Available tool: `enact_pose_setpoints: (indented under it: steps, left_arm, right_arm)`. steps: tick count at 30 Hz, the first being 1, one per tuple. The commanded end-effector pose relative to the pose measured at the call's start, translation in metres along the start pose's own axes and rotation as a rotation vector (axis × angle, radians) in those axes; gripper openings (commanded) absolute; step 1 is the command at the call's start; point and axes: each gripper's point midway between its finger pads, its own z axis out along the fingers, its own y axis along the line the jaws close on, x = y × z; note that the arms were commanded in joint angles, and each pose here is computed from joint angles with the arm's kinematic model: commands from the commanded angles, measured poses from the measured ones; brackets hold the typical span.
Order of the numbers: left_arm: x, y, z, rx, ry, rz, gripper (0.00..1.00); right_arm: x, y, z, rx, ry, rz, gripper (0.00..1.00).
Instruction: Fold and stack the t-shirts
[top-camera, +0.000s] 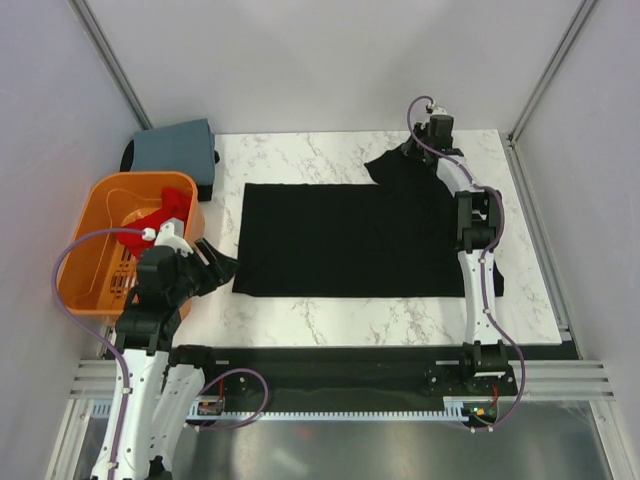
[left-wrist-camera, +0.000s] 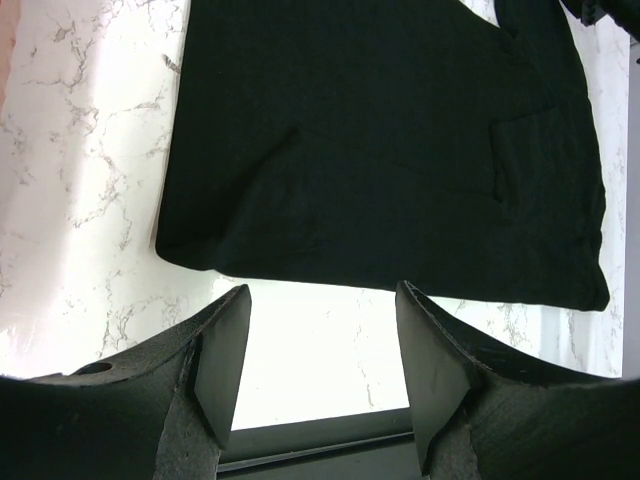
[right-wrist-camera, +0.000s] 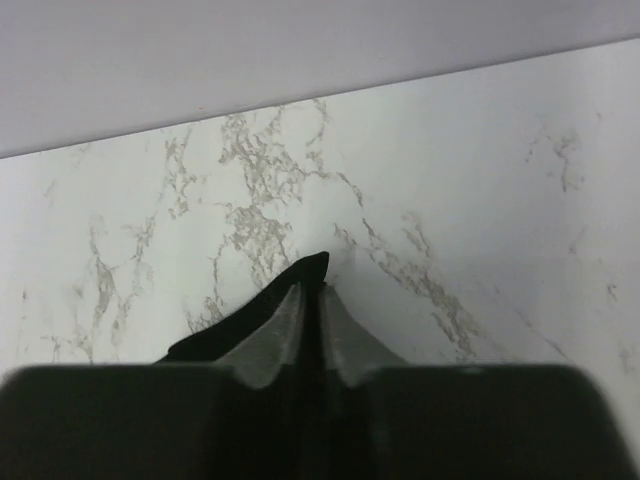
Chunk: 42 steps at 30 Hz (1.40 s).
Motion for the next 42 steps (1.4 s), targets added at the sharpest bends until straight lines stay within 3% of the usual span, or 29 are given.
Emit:
enact_pose_setpoints:
  steps: [1,3,7,9,11,12,15,19,24,26,28,30,31,32,34,42]
  left_arm:
    - [-0.007,-0.005,0.0,0.036,-0.028,0.05,0.67]
    - [-0.006,-0.004,0.001,0.031,-0.023,0.047,0.66]
    - [-0.009,0.002,0.008,-0.003,-0.019,0.035,0.66]
    - [-0.014,0.003,0.013,-0.014,-0.018,0.044,0.66]
    - [-0.022,-0.001,0.03,-0.014,-0.003,0.039,0.65]
    - [-0.034,-0.008,0.033,-0.01,-0.021,0.04,0.65]
    - [-0.058,-0.019,0.068,-0.077,0.0,0.073,0.65]
    - [-0.09,-0.029,0.128,-0.233,0.01,0.187,0.7]
    - [-0.115,-0.015,0.238,-0.37,0.08,0.236,0.71]
    - [-0.136,-0.021,0.263,-0.367,0.06,0.236,0.71]
    - [-0.125,0.001,0.3,-0.417,0.114,0.235,0.71]
    - [-0.14,0.001,0.319,-0.427,0.094,0.239,0.71]
    - [-0.126,0.02,0.339,-0.467,0.137,0.239,0.71]
    - [-0.141,0.015,0.345,-0.466,0.107,0.234,0.71]
    - [-0.13,0.038,0.361,-0.528,0.142,0.238,0.71]
    - [-0.126,0.061,0.379,-0.583,0.153,0.21,0.7]
  right_arm:
    - [0.004,0.001,-0.013,0.012,0.055,0.003,0.08]
    - [-0.005,0.005,-0.017,0.012,0.041,0.009,0.0]
    - [-0.044,0.025,-0.052,0.029,-0.023,0.038,0.0]
    - [-0.062,0.037,-0.073,0.019,-0.087,0.133,0.0]
    - [-0.05,0.05,-0.109,0.029,-0.112,0.205,0.0]
    - [-0.061,0.066,-0.121,-0.026,-0.187,0.242,0.0]
    - [-0.008,0.079,-0.157,-0.024,-0.152,0.244,0.0]
    - [-0.001,0.094,-0.188,-0.072,-0.209,0.222,0.0]
    - [0.014,0.099,-0.177,-0.144,-0.192,0.18,0.0]
    - [0.021,0.098,-0.171,-0.156,-0.177,0.167,0.0]
    - [0.032,0.099,-0.172,-0.179,-0.167,0.156,0.0]
    - [0.039,0.096,-0.173,-0.193,-0.178,0.173,0.0]
    - [0.046,0.095,-0.171,-0.205,-0.162,0.179,0.0]
    - [0.048,0.096,-0.169,-0.216,-0.159,0.184,0.0]
    - [0.057,0.095,-0.163,-0.237,-0.131,0.211,0.0]
    - [0.069,0.088,-0.155,-0.26,-0.11,0.261,0.0]
